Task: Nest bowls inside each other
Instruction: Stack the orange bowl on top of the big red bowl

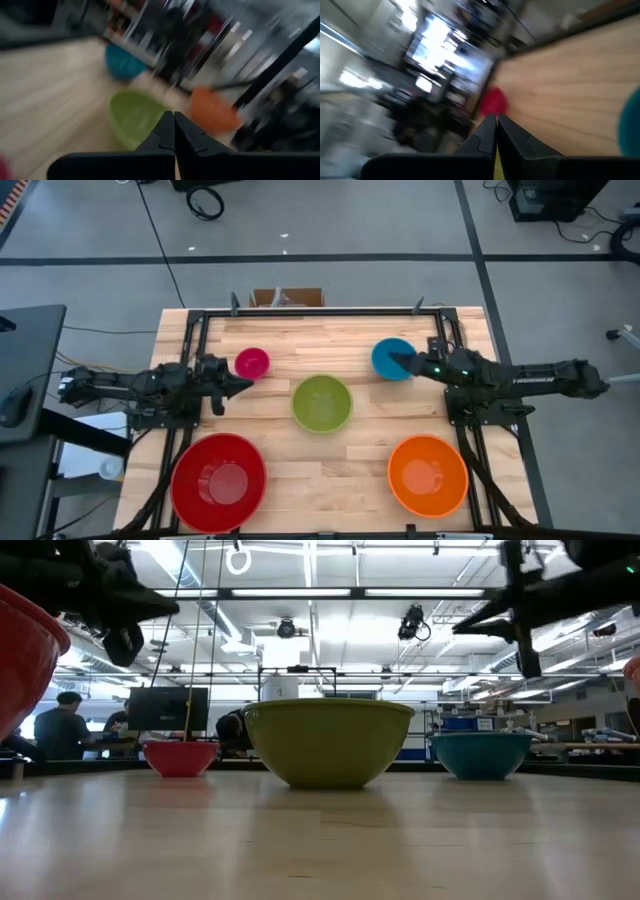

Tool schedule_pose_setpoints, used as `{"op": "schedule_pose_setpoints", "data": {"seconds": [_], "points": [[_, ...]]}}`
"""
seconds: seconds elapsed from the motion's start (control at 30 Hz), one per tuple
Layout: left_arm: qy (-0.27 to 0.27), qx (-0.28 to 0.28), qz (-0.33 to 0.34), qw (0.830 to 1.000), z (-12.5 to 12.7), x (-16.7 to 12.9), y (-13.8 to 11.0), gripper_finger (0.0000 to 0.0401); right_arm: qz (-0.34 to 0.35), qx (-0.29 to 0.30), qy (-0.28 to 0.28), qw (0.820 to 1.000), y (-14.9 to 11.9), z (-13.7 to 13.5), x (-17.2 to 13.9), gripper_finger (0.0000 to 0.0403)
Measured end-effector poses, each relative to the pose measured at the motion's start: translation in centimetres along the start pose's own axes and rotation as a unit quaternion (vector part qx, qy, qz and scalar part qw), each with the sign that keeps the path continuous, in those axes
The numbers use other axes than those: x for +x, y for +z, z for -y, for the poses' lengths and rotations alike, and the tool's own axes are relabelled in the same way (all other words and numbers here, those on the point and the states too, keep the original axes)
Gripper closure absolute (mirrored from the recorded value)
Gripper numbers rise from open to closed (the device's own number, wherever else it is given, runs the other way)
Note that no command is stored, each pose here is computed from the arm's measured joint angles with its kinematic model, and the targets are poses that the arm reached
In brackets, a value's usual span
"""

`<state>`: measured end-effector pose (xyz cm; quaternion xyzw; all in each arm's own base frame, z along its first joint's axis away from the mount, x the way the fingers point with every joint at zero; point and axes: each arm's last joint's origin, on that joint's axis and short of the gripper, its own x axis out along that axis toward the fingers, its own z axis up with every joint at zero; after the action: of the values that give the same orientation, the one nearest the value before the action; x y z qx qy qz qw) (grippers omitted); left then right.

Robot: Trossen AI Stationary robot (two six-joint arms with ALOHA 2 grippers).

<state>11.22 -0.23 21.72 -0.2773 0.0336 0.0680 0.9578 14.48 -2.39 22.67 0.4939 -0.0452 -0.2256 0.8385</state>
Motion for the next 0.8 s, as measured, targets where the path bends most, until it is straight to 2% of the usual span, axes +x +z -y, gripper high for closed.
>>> {"op": "schedule_pose_setpoints", "data": {"seconds": [0.13, 0.23, 0.33, 0.43, 0.5, 0.57, 0.67, 0.8], "points": [[0.036, 0.002, -0.036, 0.999, 0.8, 0.6, 1.5, 0.0393, -0.076, -0.054, -0.101, 0.991, 0.5, -2.4, 1.6, 0.0374], [0.066, 0.002, -0.068, 0.995, 1.2, 0.8, 2.4, 0.0367, -0.185, -0.106, -0.165, 0.963, 0.8, -4.2, 2.3, 0.0362], [0.082, 0.006, -0.09, 0.993, 1.7, 0.8, 3.2, 0.033, -0.326, -0.15, -0.212, 0.909, 0.7, -6.0, 2.2, 0.0347], [0.091, 0.01, -0.104, 0.99, 2.0, 0.8, 3.7, 0.0291, -0.447, -0.194, -0.241, 0.839, 0.0, -7.6, 1.6, 0.0328], [0.088, 0.014, -0.103, 0.991, 2.1, 0.9, 3.8, 0.0267, -0.511, -0.229, -0.249, 0.79, -1.0, -8.3, 1.0, 0.0311], [0.084, 0.016, -0.103, 0.991, 2.2, 0.9, 3.9, 0.0247, -0.561, -0.25, -0.247, 0.749, -2.1, -8.8, 0.2, 0.0291], [0.093, 0.025, -0.11, 0.989, 2.1, 1.0, 3.7, 0.0224, -0.61, -0.263, -0.232, 0.71, -3.9, -9.2, -0.9, 0.0255], [0.1, 0.035, -0.122, 0.987, 2.0, 1.6, 3.5, 0.0205, -0.619, -0.295, -0.244, 0.686, -5.8, -9.3, -1.9, 0.0203]]}}
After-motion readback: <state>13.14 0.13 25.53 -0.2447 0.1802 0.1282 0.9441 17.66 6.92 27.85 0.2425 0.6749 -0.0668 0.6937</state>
